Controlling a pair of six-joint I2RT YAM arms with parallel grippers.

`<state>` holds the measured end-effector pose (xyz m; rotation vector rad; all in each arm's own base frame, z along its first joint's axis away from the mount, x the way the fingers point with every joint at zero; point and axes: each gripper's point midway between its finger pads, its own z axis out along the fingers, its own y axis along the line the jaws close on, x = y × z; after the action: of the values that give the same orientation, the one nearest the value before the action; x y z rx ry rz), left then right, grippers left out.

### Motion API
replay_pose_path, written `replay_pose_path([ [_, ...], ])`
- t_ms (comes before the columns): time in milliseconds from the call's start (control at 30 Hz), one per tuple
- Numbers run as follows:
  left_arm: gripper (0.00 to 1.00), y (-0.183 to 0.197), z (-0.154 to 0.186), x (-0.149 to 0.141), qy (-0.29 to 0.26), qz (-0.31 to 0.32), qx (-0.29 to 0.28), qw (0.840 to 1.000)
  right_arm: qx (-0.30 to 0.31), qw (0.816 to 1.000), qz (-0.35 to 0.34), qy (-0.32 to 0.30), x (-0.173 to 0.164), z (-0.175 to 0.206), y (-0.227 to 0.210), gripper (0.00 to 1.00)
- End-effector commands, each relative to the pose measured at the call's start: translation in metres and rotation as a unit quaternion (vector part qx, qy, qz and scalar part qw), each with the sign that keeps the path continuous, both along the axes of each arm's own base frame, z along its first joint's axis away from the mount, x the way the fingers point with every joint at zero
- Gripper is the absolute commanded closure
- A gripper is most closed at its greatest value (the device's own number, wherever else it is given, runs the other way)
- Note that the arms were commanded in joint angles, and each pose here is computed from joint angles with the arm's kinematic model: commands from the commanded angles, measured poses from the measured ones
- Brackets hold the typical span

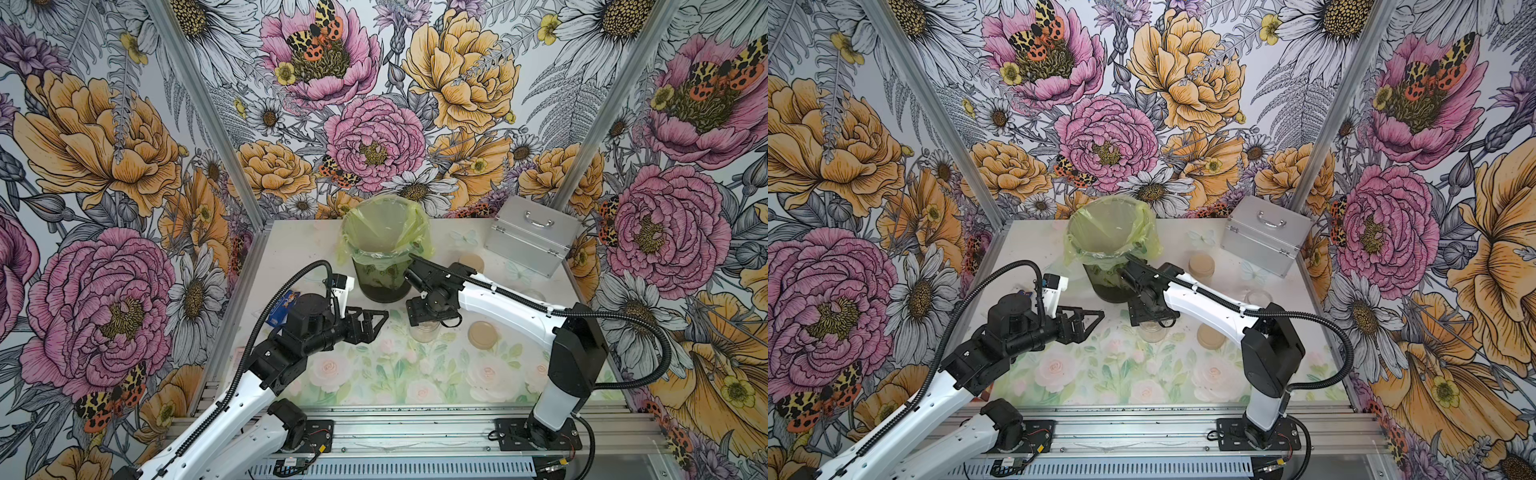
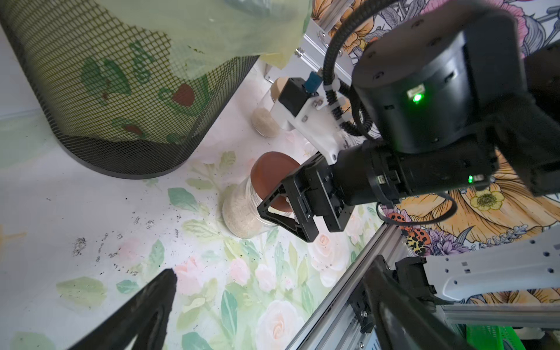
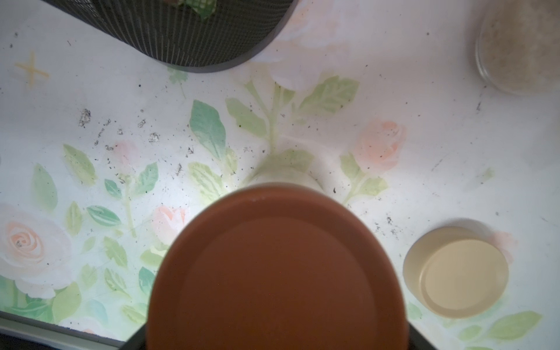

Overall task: Empty moldy rice from jars
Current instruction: Open the lid of the jar.

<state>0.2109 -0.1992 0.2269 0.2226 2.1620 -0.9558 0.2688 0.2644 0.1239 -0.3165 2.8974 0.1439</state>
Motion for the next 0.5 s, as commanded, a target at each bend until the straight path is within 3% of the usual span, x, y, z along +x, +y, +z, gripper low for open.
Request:
replay_pose_path([
  [0,0.01,-0.001,-0.003,0.004,-0.019,-0.001,0.012,1.000,-0.002,1.000,0.009,0.013,0.000,-0.010,0.008,0.22],
  [467,0.01,0.000,-0.003,0.003,-0.014,0.004,0.007,1.000,-0.013,1.000,0.011,0.014,0.000,-0.026,0.007,0.18],
])
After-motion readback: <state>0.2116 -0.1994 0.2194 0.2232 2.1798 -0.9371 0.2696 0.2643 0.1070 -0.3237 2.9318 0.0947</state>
